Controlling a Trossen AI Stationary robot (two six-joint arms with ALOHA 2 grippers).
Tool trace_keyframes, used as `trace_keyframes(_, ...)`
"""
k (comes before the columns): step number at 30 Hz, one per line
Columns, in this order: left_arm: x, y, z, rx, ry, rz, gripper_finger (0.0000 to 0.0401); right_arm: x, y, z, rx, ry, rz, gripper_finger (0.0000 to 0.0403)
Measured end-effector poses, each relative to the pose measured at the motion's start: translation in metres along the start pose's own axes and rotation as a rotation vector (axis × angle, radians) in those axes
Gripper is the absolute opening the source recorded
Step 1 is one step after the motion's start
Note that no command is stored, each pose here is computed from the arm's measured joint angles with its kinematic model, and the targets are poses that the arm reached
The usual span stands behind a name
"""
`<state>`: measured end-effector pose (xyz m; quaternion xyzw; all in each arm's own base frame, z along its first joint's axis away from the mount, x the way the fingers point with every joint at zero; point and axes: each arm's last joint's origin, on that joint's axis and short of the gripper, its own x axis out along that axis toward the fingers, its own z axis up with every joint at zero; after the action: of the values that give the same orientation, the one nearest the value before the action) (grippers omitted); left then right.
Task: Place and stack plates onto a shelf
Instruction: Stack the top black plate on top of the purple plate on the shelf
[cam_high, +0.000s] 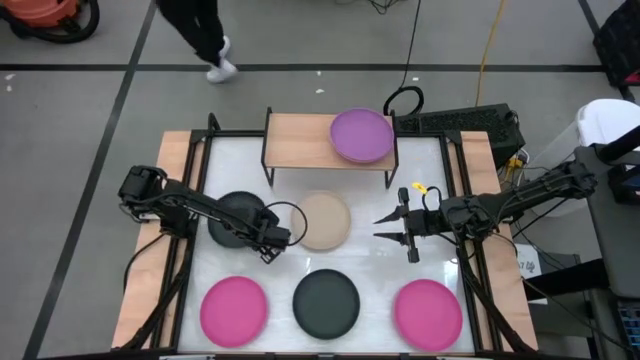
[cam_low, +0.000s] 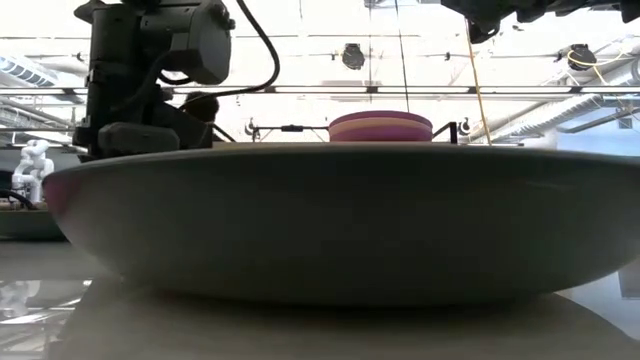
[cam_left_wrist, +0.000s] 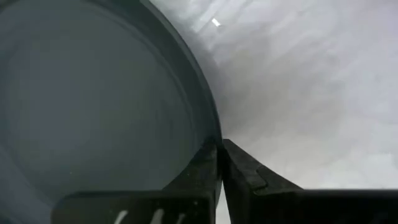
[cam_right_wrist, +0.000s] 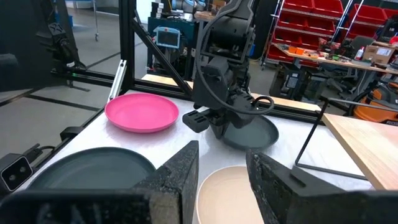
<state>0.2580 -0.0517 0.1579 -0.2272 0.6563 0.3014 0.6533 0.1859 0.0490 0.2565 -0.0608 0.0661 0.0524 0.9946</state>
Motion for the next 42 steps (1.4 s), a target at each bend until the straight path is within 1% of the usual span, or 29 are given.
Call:
trace_keyframes(2,-0.004,-0.001,0.001,0.016,0.001,-0.013,0.001,0.0,0.0,0.0,0.0,0.0,0.0,0.0114)
trace_keyframes(4,-0.015,-0.004,0.003,0.034,-0.015,-0.049,0.001,0.0,0.0,0.0,-0.001,0.0,0.0,0.0114)
trace_keyframes(10,-0.067,-0.015,0.009,0.122,-0.122,-0.123,0.001,0.0,0.0,0.0,-0.003,0.001,0.0,0.0114)
trace_keyframes(18,-0.152,-0.038,0.007,0.359,-0.345,-0.311,0.001,0.0,0.0,-0.001,-0.004,0.008,0.001,0.0114)
trace_keyframes(20,-0.171,-0.041,0.005,0.415,-0.404,-0.339,0.001,0.0,0.0,-0.001,-0.004,0.007,0.001,0.0114)
trace_keyframes(23,-0.193,-0.042,0.004,0.468,-0.491,-0.357,0.001,-0.001,0.0,0.0,-0.003,0.004,0.002,0.0114)
trace_keyframes(27,-0.216,-0.04,0.006,0.532,-0.601,-0.346,0.001,-0.009,0.002,0.006,0.003,-0.038,0.02,0.0114)
trace_keyframes(30,-0.228,-0.038,0.01,0.6,-0.7,-0.304,0.001,-0.02,0.004,0.014,0.01,-0.096,0.045,0.0114)
trace_keyframes(34,-0.238,-0.038,0.02,0.732,-0.851,-0.215,0.001,-0.035,0.007,0.021,0.016,-0.154,0.084,0.0114)
trace_keyframes(37,-0.246,-0.035,0.03,0.864,-0.946,-0.139,0.001,-0.042,0.009,0.023,0.01,-0.167,0.105,0.0114)
trace_keyframes(39,-0.248,-0.033,0.041,0.939,-0.998,-0.082,0.001,-0.044,0.009,0.023,0.01,-0.183,0.111,0.0114)
trace_keyframes(42,-0.249,-0.025,0.063,0.993,-1.064,0.006,0.001,-0.046,0.01,0.017,-0.007,-0.187,0.109,0.0114)
